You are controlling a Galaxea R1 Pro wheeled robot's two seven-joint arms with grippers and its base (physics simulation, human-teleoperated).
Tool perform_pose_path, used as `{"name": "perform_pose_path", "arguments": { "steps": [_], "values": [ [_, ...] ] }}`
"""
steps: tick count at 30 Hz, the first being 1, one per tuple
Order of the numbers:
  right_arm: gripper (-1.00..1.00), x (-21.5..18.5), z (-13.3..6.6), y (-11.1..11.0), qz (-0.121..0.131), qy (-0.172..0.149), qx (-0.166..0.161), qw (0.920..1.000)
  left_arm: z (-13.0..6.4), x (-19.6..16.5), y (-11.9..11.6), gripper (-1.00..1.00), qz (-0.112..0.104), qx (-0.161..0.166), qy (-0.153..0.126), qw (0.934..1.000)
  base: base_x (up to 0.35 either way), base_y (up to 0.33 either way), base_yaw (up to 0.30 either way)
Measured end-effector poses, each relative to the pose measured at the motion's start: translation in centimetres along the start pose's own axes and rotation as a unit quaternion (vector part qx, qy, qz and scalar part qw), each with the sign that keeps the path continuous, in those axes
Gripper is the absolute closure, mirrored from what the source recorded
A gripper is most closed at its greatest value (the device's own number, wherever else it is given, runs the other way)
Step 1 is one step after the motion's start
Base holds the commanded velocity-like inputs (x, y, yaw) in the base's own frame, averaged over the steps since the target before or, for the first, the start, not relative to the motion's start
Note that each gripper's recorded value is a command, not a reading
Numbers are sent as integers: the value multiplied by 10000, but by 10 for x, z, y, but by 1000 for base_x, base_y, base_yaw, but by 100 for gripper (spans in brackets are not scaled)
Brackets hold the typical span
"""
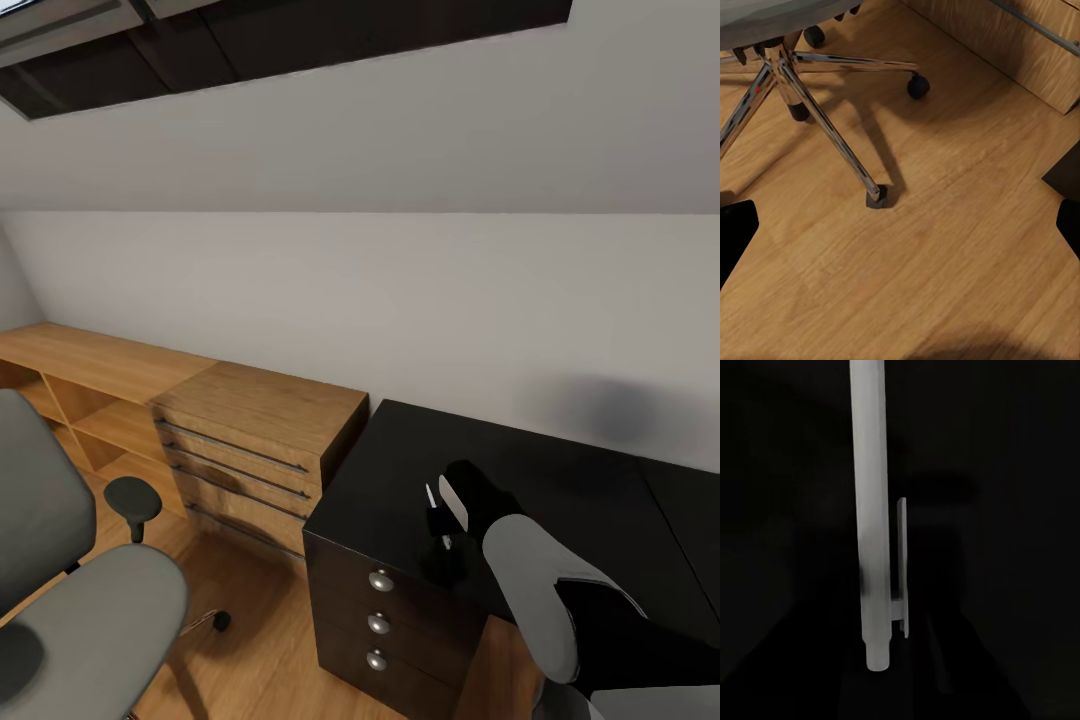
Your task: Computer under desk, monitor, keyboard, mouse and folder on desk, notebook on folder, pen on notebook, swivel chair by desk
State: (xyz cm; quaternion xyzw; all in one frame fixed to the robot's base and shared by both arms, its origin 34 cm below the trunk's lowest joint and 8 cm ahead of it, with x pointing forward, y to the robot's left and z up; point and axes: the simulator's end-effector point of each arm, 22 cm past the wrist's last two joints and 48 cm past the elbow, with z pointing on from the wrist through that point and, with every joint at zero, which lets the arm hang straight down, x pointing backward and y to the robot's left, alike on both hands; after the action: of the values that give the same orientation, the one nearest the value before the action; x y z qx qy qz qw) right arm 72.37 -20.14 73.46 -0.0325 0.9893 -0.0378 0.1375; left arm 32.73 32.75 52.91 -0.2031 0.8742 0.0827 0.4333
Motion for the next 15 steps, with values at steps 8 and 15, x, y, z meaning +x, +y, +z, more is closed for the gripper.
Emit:
{"name": "perform_pose_path", "arguments": {
  "steps": [8,15],
  "values": [
    [100,0,0,0,1,0,0,10000,0,0,0,-100,3,5,4,10000,0,0,0],
    [100,-3,-8,-3,14,-10,8,10000,-5,-7,-2,-100,10,34,5,10000,0,0,0]
  ]
}}
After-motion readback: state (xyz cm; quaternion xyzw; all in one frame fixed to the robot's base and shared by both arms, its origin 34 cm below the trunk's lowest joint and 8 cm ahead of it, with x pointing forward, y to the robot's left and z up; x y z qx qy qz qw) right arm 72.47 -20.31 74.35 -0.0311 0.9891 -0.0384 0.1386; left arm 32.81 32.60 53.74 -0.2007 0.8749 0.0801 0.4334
